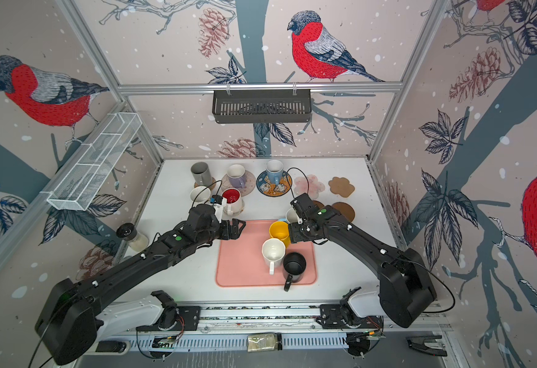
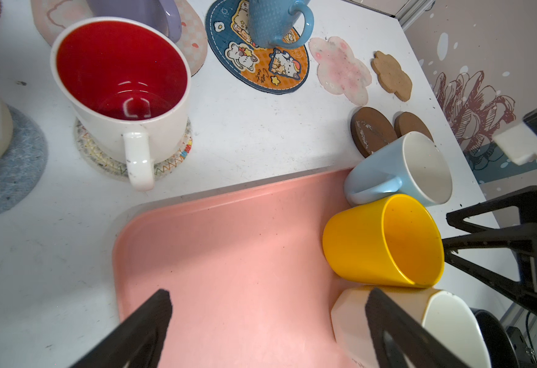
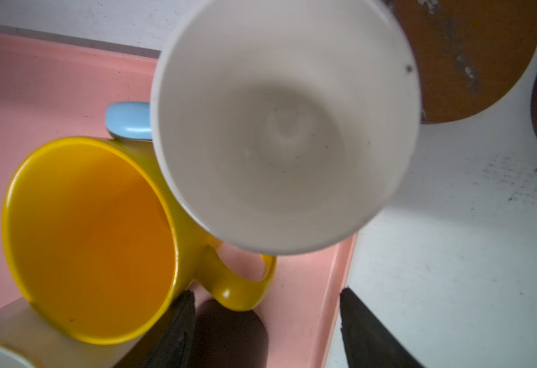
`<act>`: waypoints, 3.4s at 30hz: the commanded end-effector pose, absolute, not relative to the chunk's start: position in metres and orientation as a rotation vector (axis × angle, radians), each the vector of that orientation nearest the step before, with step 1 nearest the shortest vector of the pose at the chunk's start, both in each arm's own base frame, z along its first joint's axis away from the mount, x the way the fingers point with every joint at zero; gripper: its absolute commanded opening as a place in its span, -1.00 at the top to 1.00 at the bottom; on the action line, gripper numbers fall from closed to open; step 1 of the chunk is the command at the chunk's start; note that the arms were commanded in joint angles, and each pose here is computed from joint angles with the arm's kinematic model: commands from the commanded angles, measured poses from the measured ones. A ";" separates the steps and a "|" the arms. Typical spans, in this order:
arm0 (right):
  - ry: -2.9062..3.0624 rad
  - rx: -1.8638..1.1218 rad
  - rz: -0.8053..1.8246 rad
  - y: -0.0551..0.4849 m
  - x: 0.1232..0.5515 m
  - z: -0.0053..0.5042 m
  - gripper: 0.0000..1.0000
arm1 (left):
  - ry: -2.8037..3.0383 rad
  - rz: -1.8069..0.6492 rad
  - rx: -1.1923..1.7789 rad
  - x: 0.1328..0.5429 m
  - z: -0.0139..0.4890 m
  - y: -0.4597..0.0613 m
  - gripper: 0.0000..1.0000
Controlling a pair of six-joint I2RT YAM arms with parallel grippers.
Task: Place cups on coasters
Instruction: Pick up the cup from the tray.
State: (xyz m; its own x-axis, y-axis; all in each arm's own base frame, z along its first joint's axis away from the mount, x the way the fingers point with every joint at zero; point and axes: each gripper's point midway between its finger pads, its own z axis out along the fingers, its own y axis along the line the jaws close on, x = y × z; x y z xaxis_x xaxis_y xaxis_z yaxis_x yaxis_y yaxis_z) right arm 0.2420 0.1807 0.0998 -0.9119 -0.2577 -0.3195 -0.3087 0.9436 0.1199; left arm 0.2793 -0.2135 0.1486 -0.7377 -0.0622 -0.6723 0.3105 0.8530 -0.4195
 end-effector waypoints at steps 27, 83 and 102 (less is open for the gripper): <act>2.748 -0.623 0.361 0.228 0.243 0.086 -0.32 | 2.284 -0.666 0.199 0.287 0.162 -0.217 -0.91; 2.606 -0.672 0.289 0.267 0.289 0.121 0.92 | 2.259 -0.607 0.177 0.285 0.176 -0.203 -0.92; 2.522 -0.497 0.256 0.276 0.358 0.187 0.95 | 2.233 -0.619 0.201 0.303 0.216 -0.201 -0.92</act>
